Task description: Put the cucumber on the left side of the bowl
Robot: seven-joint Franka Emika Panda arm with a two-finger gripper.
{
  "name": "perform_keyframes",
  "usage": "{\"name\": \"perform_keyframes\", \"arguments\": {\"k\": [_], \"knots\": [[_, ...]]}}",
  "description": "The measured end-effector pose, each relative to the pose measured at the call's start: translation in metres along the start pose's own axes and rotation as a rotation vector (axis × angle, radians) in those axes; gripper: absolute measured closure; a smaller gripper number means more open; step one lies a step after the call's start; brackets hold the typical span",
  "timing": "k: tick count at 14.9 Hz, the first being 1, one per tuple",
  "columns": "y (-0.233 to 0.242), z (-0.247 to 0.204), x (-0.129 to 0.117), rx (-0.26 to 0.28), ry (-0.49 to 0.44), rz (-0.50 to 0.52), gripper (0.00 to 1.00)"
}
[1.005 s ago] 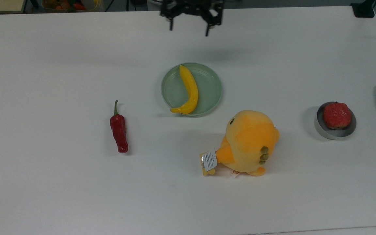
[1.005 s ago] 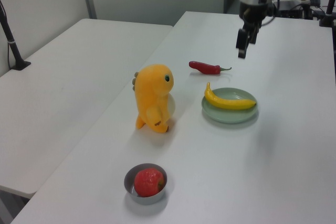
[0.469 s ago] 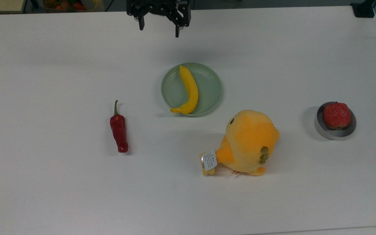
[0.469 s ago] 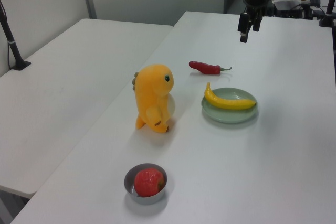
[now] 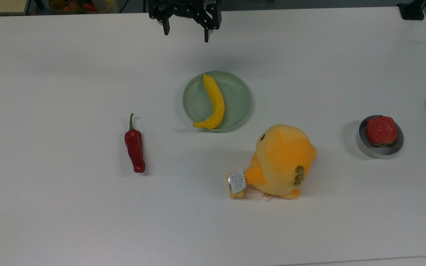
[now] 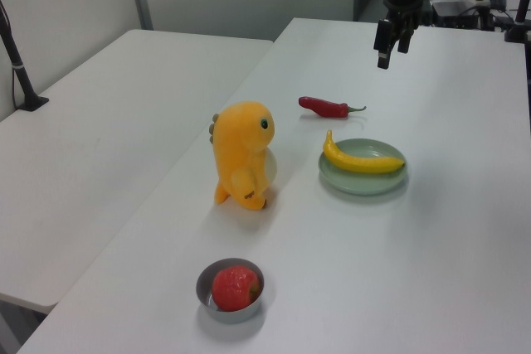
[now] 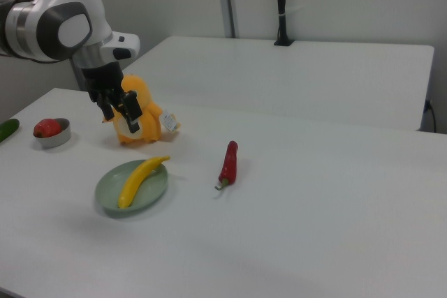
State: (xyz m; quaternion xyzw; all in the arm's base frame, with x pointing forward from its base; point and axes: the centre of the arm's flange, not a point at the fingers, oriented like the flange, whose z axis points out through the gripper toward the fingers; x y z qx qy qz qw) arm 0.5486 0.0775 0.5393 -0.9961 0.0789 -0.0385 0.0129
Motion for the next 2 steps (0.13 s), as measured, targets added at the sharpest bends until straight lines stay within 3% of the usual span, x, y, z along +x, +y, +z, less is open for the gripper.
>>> {"name": "perform_keyframes", "arguments": {"k": [2], "knots": [[0.0005,0.0003,0.0005,0.000,0.001,0.001,0.00]]}}
